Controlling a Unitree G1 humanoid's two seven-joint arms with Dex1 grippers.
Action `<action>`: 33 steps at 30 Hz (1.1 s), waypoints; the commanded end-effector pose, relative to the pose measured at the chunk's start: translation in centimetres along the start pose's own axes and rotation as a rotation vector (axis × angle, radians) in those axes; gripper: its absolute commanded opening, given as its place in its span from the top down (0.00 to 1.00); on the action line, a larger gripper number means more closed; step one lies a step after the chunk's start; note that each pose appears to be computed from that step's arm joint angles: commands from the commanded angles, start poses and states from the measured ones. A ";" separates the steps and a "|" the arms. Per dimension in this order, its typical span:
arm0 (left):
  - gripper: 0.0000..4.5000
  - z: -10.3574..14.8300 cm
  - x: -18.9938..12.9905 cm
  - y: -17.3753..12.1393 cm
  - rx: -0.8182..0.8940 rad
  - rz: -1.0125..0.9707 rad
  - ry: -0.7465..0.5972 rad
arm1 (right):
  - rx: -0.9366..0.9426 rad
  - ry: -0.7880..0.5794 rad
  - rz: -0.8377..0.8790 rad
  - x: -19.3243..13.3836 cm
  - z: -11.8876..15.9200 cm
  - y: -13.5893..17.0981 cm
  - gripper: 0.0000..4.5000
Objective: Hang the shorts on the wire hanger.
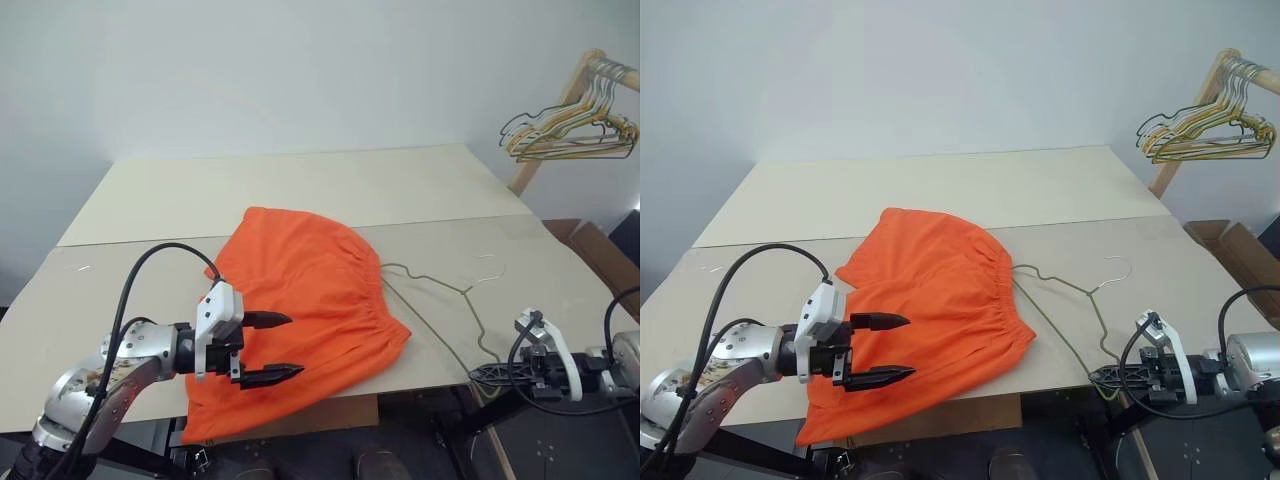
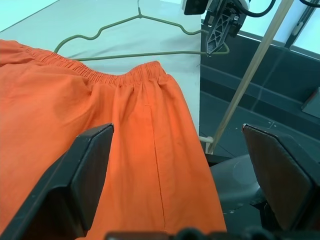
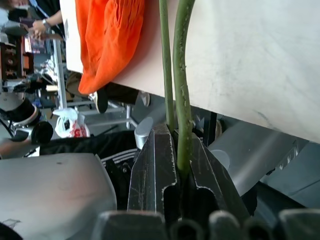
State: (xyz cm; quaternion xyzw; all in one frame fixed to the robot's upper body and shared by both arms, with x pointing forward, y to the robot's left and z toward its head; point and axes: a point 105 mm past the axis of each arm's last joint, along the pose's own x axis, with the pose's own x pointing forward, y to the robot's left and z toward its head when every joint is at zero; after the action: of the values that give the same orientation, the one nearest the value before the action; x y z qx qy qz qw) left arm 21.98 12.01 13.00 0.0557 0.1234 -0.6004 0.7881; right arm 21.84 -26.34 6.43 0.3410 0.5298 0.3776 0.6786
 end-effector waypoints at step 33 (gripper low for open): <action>0.01 -0.9 0.7 -0.8 0.050 0.067 0.049 | -0.179 0.022 0.112 4.4 7.2 0.9 1.00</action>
State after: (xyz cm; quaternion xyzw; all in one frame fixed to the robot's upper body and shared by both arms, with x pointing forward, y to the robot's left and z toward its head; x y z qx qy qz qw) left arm 21.36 11.82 11.37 0.0819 0.1435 -0.5694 0.8053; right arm 28.49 -22.49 4.98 0.2846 0.5187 0.4439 0.6730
